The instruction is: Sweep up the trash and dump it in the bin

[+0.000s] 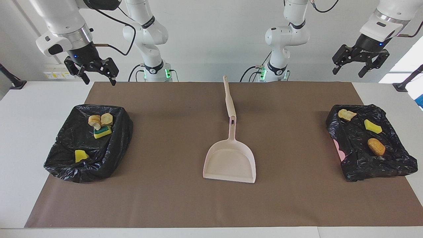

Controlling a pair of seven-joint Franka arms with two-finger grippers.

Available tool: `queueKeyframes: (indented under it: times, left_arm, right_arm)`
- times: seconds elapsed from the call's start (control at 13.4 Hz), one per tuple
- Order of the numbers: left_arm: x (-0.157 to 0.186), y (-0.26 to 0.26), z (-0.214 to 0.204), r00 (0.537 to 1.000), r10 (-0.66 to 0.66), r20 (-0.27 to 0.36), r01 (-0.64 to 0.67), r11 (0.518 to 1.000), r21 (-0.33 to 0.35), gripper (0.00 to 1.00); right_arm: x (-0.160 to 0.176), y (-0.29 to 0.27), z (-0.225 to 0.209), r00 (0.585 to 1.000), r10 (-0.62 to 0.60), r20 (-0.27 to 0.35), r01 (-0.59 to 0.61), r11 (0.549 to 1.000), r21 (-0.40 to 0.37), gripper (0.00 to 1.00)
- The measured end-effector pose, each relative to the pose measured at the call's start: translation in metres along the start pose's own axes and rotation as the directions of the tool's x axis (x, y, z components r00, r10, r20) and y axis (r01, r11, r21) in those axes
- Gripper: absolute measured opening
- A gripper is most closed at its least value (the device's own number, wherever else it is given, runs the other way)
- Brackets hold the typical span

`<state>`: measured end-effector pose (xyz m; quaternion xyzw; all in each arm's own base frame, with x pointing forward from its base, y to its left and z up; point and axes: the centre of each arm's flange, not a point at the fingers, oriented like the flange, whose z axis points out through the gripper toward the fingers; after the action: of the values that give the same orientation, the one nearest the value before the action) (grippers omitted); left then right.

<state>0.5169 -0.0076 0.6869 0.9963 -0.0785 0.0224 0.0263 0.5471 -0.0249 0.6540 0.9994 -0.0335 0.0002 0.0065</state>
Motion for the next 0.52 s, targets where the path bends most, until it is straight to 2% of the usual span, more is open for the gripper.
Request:
queueKeyframes:
  times: [0.52]
  left_arm:
    - [0.0048,0.0012,0.0076,1.000,-0.020,0.015,0.020,1.000,0.003,1.00]
  right_arm:
    - [-0.0001,0.0044,0.0003,1.000,0.008,0.002,-0.008,1.000,0.000,1.00]
